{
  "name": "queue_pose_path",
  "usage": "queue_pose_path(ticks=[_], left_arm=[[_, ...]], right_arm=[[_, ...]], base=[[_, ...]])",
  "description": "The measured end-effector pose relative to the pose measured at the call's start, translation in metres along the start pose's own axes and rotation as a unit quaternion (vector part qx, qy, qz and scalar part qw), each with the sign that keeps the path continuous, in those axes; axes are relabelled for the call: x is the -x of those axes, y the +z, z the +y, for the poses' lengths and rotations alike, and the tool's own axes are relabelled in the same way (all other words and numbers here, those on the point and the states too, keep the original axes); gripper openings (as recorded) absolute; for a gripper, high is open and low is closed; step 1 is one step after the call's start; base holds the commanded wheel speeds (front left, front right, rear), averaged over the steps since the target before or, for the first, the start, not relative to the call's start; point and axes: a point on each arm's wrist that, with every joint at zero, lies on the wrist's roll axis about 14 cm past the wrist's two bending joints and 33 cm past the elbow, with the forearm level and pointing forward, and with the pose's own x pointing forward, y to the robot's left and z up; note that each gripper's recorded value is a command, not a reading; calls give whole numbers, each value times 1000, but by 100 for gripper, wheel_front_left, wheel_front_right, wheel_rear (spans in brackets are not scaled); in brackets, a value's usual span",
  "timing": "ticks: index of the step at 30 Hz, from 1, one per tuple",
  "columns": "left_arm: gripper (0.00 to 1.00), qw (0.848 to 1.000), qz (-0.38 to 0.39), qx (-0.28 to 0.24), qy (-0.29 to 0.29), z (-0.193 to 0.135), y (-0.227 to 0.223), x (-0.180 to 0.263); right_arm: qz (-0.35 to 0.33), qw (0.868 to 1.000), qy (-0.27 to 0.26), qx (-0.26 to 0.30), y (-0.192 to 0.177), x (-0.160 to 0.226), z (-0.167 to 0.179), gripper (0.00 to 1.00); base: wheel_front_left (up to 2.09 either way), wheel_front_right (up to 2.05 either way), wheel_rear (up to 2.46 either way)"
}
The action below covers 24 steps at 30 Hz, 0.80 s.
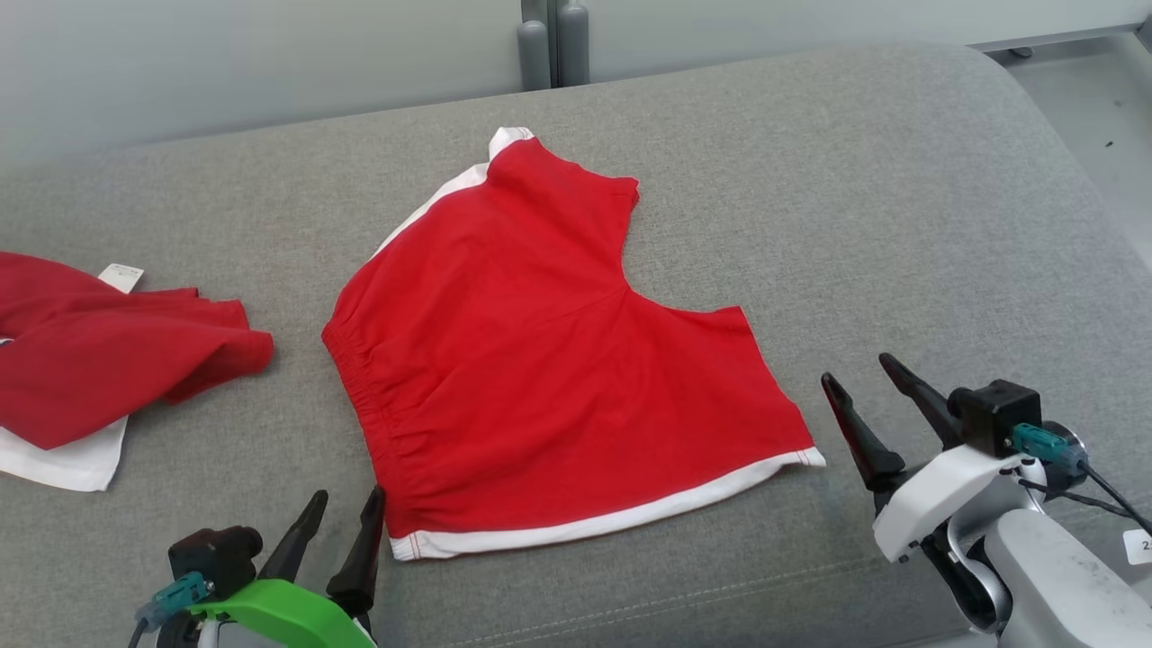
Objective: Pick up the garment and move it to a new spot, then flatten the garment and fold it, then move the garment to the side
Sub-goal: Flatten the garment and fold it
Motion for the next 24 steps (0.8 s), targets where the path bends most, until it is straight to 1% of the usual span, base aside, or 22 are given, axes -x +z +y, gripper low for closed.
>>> queue_pose_path(ticks=[6,8,12,16,24], left_arm=[[100,998,-46,-35,-13,-14,26,-3],[100,996,-72,-50,-15,-22,42,-5],[100,994,-95,-56,-17,-35,52,-5],[100,991,-116,-69,-13,-40,63,-3],[100,983,-169,-78,-4,-45,91,2]], right_arm=[[-53,998,-11,17,35,-1,-1,100],[-83,996,-18,17,53,-1,1,100],[-118,993,-28,10,74,0,5,100],[-150,988,-43,-2,93,2,6,100],[-174,984,-44,-1,107,3,14,100]], base=[[0,0,0],[0,0,0],[0,0,0],[0,0,0],[0,0,0]])
